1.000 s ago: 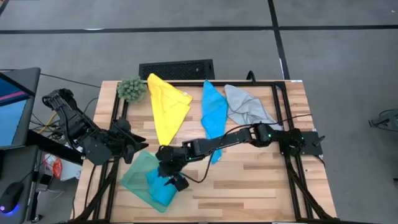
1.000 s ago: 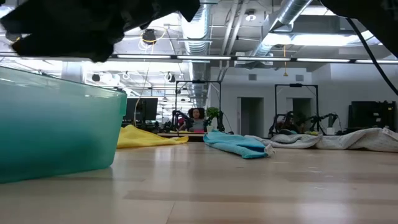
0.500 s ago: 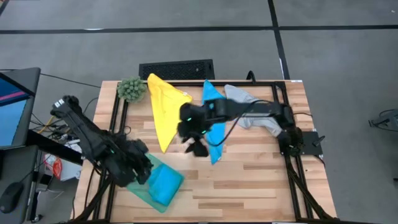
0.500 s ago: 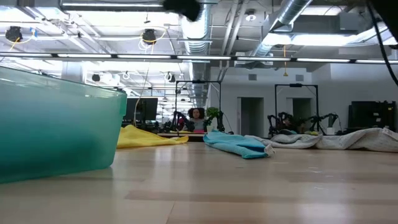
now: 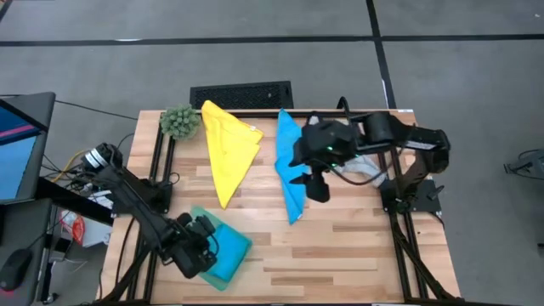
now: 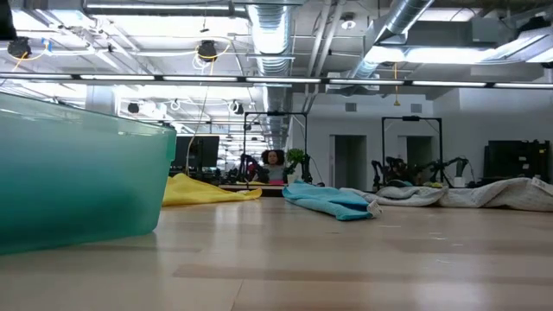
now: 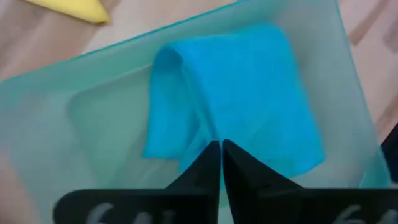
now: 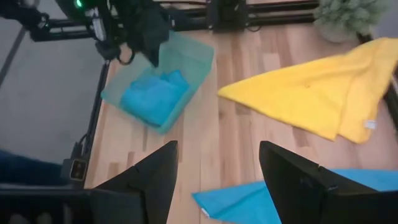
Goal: Fold microfiber towels
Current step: Adjust the folded blue towel in the bin
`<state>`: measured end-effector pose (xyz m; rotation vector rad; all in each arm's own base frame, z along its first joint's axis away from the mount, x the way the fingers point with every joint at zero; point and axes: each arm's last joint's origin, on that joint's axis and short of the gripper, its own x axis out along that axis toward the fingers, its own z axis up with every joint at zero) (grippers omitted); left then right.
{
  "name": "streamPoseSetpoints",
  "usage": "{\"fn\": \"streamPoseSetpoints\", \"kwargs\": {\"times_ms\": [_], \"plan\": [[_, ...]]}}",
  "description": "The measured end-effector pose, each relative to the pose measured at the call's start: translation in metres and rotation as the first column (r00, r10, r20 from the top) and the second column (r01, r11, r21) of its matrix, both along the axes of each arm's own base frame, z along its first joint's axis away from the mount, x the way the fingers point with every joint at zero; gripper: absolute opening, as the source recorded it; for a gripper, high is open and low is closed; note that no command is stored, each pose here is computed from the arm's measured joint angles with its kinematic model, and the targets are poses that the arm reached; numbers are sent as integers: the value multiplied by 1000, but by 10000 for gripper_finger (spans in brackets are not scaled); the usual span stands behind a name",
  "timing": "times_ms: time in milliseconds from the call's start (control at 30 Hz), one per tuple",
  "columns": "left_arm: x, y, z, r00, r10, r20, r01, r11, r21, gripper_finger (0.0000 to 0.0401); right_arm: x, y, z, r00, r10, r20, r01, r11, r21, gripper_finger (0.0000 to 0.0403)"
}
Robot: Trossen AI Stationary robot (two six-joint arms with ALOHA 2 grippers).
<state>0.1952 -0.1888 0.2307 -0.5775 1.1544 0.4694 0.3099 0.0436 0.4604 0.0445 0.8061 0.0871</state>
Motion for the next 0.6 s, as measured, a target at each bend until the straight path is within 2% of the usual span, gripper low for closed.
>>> {"fn": "streamPoseSetpoints", "kwargs": {"times_ms": [100, 200, 367, 467, 600], "plan": [[5, -1, -14, 997, 19, 72, -12, 996, -89, 3, -7, 9, 3, 1000, -5, 6, 5, 1000, -2, 248], [6, -2, -7, 983, 37, 182, -4, 984, -179, 4, -12, 16, 4, 1000, 1, -6, -1, 1000, 14, 248], [-5, 13, 14, 949, 123, 289, -82, 985, -152, 10, -16, 27, 0, 998, 9, -58, -9, 1000, 7, 248], [-10, 21, 11, 972, 112, 209, -87, 989, -124, 30, -16, 36, -4, 997, 23, -76, -24, 1000, -5, 248], [-2, 17, 5, 972, 109, 210, -83, 989, -125, 79, -19, 46, -6, 995, 37, -94, -39, 999, -18, 248]]}}
